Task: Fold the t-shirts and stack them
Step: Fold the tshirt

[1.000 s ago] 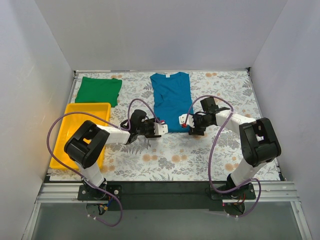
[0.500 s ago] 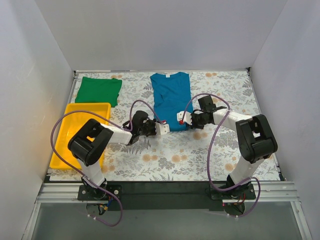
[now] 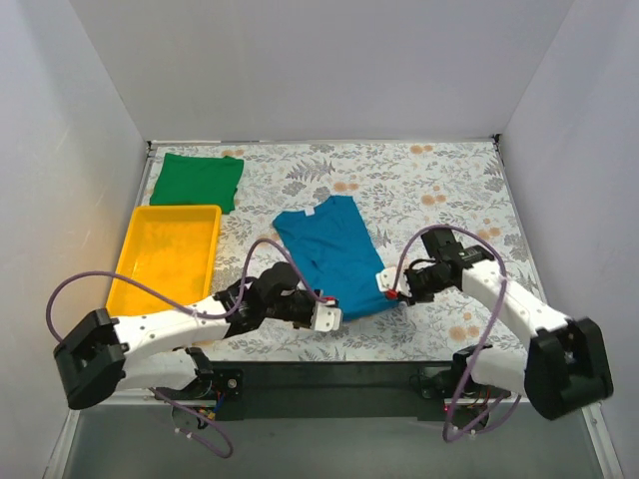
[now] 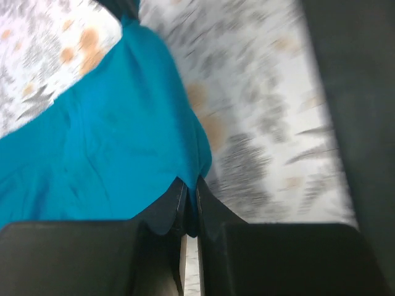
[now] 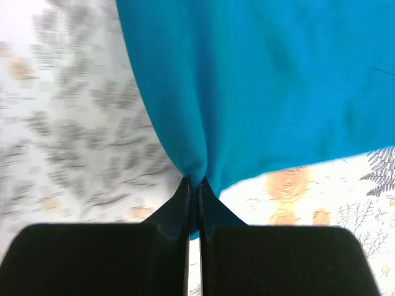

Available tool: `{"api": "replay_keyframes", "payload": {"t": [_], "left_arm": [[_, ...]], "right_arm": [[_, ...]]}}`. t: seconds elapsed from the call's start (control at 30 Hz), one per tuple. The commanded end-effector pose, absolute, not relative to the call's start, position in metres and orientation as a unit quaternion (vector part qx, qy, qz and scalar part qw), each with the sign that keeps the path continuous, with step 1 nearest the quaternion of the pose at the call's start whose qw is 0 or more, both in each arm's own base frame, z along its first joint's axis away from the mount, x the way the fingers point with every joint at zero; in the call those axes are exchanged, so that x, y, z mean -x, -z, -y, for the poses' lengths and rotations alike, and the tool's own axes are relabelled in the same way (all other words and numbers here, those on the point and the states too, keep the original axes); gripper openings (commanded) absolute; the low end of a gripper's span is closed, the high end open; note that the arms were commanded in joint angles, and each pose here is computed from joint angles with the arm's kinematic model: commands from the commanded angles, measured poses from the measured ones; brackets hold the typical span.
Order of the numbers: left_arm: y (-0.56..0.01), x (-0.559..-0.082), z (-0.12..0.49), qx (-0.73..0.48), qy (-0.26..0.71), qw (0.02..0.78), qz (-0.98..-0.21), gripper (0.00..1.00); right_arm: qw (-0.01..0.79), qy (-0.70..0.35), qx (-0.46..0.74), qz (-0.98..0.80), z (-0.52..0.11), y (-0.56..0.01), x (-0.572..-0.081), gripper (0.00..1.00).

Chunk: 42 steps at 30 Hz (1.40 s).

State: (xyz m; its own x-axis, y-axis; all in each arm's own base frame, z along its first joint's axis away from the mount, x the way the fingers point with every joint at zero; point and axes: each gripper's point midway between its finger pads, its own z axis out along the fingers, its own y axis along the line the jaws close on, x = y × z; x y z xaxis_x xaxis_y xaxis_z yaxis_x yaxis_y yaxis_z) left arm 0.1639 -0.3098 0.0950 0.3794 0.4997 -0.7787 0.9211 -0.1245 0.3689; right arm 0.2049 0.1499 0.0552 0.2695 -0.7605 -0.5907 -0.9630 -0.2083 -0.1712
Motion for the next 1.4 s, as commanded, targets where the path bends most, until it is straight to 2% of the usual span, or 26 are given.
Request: {"api": "replay_keyframes", "payload": {"t": [0.0,0.07,0.17,0.33,0.57,0.7,1.03,1.37], "left_arm": [[-0.097,-0.087,0.298,-0.697,0.325,0.350,-0.535,0.00],[-0.108,-0.059,0.295,-0.692,0.355,0.343,-0.527,0.00],[-0.114,-0.046,0.287,-0.671,0.371,0.337,-0.547,0.00],[-0.119,-0.043,0.282,-0.654,0.379,0.331,-0.565,0.00],[-0.120,-0.041,0.280,-0.630,0.388,0.316,-0.594,0.00],[-0.127,-0.045,0.277,-0.617,0.383,0.333,-0.601,0.00],[-0.124,-0.099,0.254,-0.601,0.253,0.436,-0.620,0.00],[-0.111,-0.183,0.220,-0.523,0.131,0.514,-0.667,0.00]], "right_arm": [[0.247,-0.234,0.764,-0.547,-0.139,-0.069,-0.144,0.01],[0.265,-0.232,0.765,-0.539,-0.137,-0.078,-0.128,0.01],[0.296,-0.222,0.763,-0.530,-0.140,-0.096,-0.127,0.01],[0.330,-0.237,0.759,-0.510,-0.161,-0.133,-0.145,0.01],[0.322,-0.267,0.780,-0.466,-0.201,-0.159,-0.160,0.01],[0.329,-0.260,0.785,-0.456,-0.225,-0.169,-0.179,0.01],[0.348,-0.247,0.773,-0.470,-0.280,-0.184,-0.260,0.01],[0.338,-0.257,0.743,-0.518,-0.324,-0.158,-0.324,0.01]]}}
